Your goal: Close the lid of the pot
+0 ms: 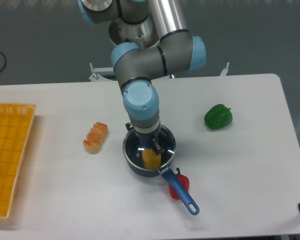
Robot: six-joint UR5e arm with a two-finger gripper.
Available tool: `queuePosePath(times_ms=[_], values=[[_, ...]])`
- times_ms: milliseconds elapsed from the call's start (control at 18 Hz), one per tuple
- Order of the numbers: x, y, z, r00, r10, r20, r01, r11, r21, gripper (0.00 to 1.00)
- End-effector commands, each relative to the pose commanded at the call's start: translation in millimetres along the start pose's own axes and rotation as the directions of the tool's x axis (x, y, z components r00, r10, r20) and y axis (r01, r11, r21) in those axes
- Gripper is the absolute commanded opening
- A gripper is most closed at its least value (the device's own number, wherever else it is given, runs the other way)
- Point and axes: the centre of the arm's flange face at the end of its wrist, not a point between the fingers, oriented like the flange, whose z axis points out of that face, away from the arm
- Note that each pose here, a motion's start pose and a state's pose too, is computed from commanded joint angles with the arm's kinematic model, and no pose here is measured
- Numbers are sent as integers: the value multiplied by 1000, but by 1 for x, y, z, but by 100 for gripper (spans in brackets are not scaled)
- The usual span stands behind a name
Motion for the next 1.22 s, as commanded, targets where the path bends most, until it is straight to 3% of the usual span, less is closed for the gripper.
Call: queuePosePath(times_ms=[167,389,1000,1222], values=[[0,0,-1,1000,1,1,-1,1000,0,78],[-1,0,-3,1000,1,4,-1,1000,1,100],[-8,9,-44,997,-16,77,15,1000,17,100],[-10,27,-61,994,-46,97,43,998,34,100]])
